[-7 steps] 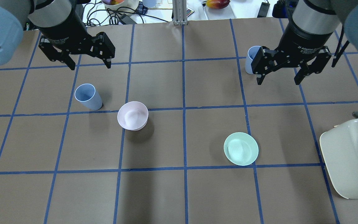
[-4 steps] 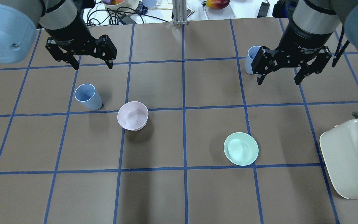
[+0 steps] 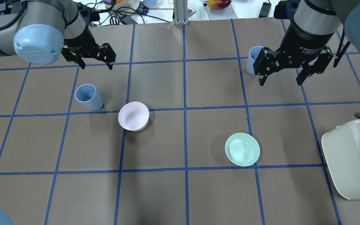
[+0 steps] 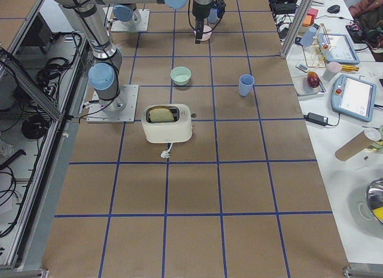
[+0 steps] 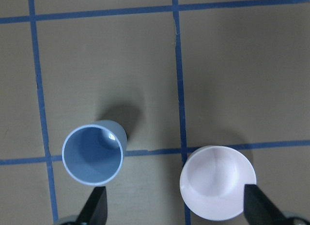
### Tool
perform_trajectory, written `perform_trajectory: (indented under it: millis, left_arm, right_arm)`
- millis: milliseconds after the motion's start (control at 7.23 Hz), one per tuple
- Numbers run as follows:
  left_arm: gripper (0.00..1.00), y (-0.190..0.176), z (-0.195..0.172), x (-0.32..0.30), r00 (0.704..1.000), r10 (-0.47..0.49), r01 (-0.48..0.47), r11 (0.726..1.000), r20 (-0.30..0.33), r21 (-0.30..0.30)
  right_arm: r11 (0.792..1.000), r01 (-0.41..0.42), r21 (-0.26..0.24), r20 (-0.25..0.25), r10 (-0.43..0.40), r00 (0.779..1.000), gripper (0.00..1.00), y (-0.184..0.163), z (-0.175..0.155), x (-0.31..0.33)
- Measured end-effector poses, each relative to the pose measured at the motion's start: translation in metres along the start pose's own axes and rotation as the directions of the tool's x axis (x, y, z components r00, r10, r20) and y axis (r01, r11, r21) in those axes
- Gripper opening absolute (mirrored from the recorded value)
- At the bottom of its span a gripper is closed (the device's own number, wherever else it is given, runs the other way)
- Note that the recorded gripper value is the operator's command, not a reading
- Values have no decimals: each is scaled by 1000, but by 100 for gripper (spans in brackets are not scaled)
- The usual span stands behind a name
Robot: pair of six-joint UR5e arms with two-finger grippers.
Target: Stack blue cups with both arms
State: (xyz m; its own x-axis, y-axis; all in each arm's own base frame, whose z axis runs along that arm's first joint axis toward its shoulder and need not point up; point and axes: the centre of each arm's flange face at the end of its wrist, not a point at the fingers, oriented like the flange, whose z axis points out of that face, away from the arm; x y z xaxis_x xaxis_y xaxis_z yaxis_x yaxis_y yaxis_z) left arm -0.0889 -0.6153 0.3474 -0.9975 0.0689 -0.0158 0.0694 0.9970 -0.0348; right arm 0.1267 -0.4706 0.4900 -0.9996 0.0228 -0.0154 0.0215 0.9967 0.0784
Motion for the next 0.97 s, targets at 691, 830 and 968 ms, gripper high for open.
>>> perform_trajectory:
  millis: [691,830,968]
  left_arm:
    - [0,11,96,-35,999,-23,26,991,28,-134]
    - [0,11,100,-35,999,-22,26,990,28,-140]
    - [0,10,99,-36,999,-20,25,990,36,-140]
  right_arm:
    - [997,-67,-31,-48,66,997,100,-61,44,54]
    - [997,-72,-8,-24,72,997,100,-77,51,69]
    - [997,-72,39,5,72,997,100,-97,57,75]
